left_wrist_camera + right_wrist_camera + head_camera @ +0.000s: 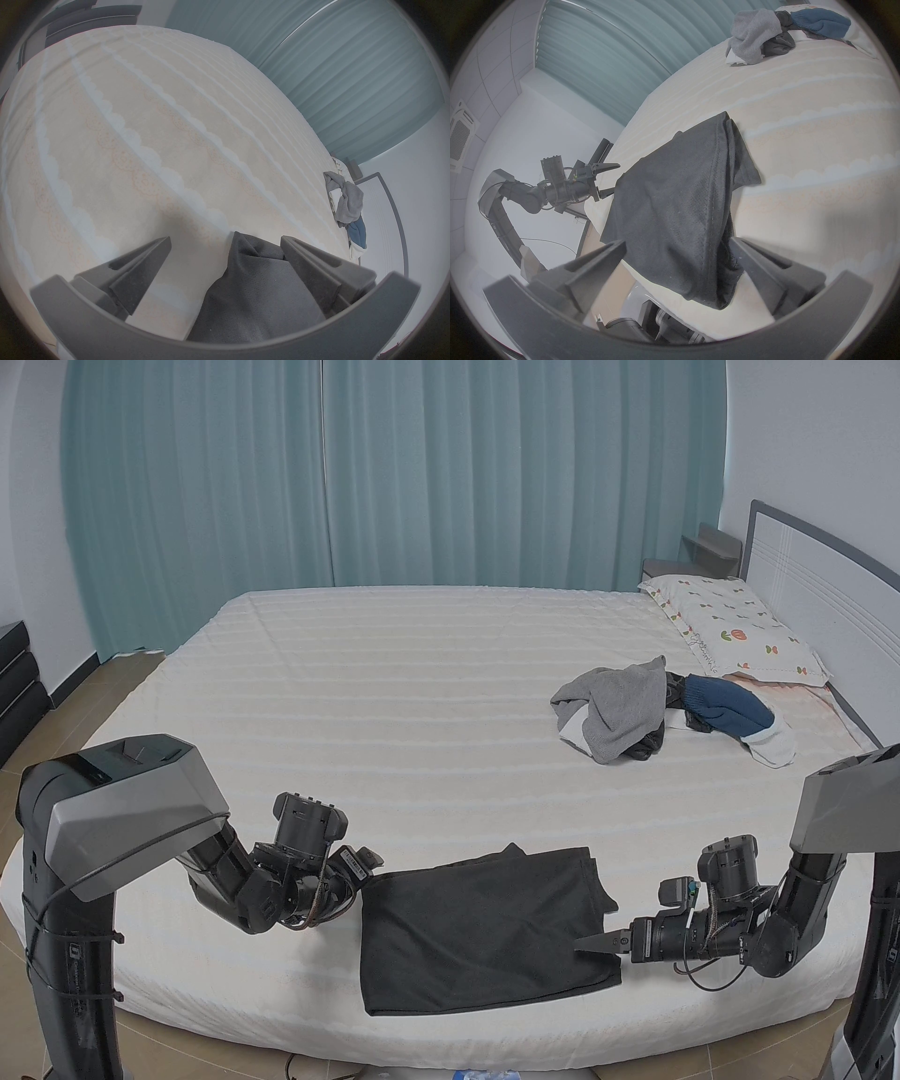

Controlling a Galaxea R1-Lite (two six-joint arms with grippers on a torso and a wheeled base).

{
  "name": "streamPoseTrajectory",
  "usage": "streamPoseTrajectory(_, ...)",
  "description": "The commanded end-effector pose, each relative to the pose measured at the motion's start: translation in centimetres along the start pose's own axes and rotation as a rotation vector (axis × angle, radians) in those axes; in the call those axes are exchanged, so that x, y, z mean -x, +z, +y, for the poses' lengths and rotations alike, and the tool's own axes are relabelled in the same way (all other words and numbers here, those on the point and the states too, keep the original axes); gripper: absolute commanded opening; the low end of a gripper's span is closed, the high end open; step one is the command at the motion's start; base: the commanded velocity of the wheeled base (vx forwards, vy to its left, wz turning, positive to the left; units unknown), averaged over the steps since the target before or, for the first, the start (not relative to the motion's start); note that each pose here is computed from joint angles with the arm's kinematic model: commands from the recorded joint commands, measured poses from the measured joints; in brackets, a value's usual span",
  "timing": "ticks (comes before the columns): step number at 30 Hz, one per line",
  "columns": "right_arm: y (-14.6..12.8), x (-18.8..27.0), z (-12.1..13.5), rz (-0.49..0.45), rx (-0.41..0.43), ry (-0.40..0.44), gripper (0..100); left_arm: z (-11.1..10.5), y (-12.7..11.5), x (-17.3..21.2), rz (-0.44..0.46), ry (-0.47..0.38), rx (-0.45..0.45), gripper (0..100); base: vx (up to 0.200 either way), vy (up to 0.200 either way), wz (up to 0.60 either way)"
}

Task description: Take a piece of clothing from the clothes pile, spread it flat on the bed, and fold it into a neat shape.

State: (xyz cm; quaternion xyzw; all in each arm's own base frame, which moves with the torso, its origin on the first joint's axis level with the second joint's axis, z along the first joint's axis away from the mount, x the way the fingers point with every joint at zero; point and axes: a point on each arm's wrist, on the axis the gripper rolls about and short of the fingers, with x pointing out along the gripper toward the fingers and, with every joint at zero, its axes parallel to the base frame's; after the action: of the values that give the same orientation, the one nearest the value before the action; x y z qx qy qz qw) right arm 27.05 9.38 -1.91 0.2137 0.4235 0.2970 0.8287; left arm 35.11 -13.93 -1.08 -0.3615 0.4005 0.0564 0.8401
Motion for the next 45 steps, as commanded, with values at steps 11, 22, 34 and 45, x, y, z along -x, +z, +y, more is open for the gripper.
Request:
streamPoseTrajectory(11, -1.3, 1.4, -1.2, 0.020, 0.058, -0.073, 0, 0.0, 0.0, 0.0, 0.000, 0.001, 0.002, 100, 0.000, 0.000, 0.00)
streamPoseTrajectory(22, -1.5, 1.6, -1.5, 0.030, 0.075, -0.082, 0, 0.0, 0.0, 0.0, 0.000, 0.001, 0.002, 100, 0.000, 0.000, 0.00)
streamPoseTrajectory(34, 4.2, -0.2, -2.1, -0.156, -0.031, -0.048, 100, 0.0, 0.0, 0.0, 0.000, 0.001, 0.002, 100, 0.000, 0.000, 0.00)
streamPoseTrajectory(45, 7.9, -6.3, -4.9, -0.280, -0.140, -0.109, 100, 0.0, 0.0, 0.0, 0.000, 0.001, 0.002, 100, 0.000, 0.000, 0.00)
